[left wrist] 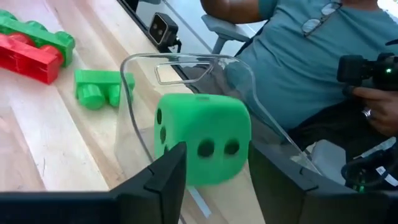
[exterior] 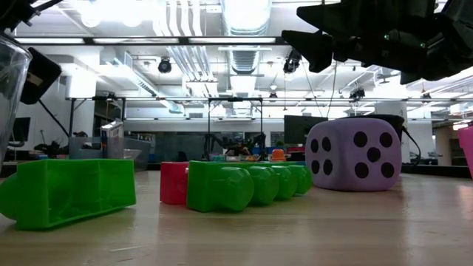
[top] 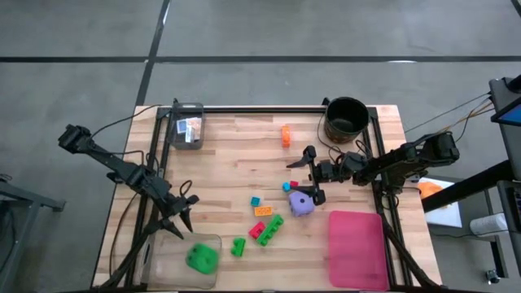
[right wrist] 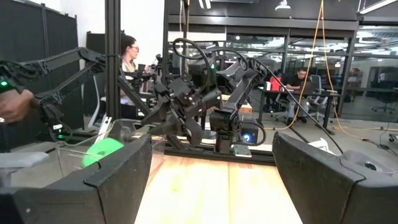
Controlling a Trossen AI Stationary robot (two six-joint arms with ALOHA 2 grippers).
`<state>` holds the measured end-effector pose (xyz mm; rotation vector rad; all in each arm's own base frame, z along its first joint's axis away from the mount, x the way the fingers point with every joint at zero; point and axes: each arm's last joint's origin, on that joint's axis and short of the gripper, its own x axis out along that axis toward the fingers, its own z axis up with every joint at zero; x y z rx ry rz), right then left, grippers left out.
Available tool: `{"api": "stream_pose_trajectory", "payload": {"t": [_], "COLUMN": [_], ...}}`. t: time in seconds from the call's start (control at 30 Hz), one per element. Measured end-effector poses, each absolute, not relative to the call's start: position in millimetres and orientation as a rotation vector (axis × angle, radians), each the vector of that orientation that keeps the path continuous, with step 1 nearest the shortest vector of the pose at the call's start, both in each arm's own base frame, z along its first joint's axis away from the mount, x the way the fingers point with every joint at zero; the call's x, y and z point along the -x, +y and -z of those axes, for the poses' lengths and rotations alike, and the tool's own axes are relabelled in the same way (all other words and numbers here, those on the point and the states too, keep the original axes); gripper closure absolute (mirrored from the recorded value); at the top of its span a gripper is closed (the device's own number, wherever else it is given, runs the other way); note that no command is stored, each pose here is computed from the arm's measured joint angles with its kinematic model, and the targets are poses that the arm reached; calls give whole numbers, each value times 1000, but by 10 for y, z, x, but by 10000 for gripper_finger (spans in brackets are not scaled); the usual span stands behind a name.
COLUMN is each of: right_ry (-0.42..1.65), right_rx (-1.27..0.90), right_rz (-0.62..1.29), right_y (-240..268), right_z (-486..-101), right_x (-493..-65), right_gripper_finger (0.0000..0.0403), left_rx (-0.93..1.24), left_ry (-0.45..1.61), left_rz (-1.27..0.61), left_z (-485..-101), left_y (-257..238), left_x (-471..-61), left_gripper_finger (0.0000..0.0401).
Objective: Pick & Place Toys
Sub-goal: Put the purple die into the transparent bin
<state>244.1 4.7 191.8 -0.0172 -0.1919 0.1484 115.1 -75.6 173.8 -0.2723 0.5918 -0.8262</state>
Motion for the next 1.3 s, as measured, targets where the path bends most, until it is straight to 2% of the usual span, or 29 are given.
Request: {"api": "stream_pose_trajectory", "payload": {"t": [0.2,0.3,0.4,0.53,0.77,0.97,1.17,1.3], "right_ry": [-176,-155,-97,17,258,468,750,853], "right_rx": [4,-22,-46,-54,-31,-15,21,32], "right_rz": [-149,-151,-128,-76,-41,-42,59,92], "right_y": [47,46,50,82,282,551,834,1045], "right_z": [-1903,-1886,-1832,-1751,-1814,-2047,-2301,-2446], "right_x": [-2444,-2447,-2455,-2486,-2647,-2768,-2720,-2688], "right_gripper_finger": [72,72,72,72,72,72,72,72], "left_rx": [134,37,-47,-122,-125,-115,-106,-118], "left_ry": [422,317,272,274,299,337,362,379], "left_rz": [745,635,449,258,90,-11,-94,-121], "left_z": [-1958,-2051,-2064,-2020,-1970,-1896,-1827,-1787], "left_y": [-754,-735,-689,-634,-560,-459,-339,-289], "left_x": [-1225,-1269,-1306,-1347,-1449,-1576,-1698,-1746], "left_gripper_finger": [224,223,223,223,223,223,223,223]}}
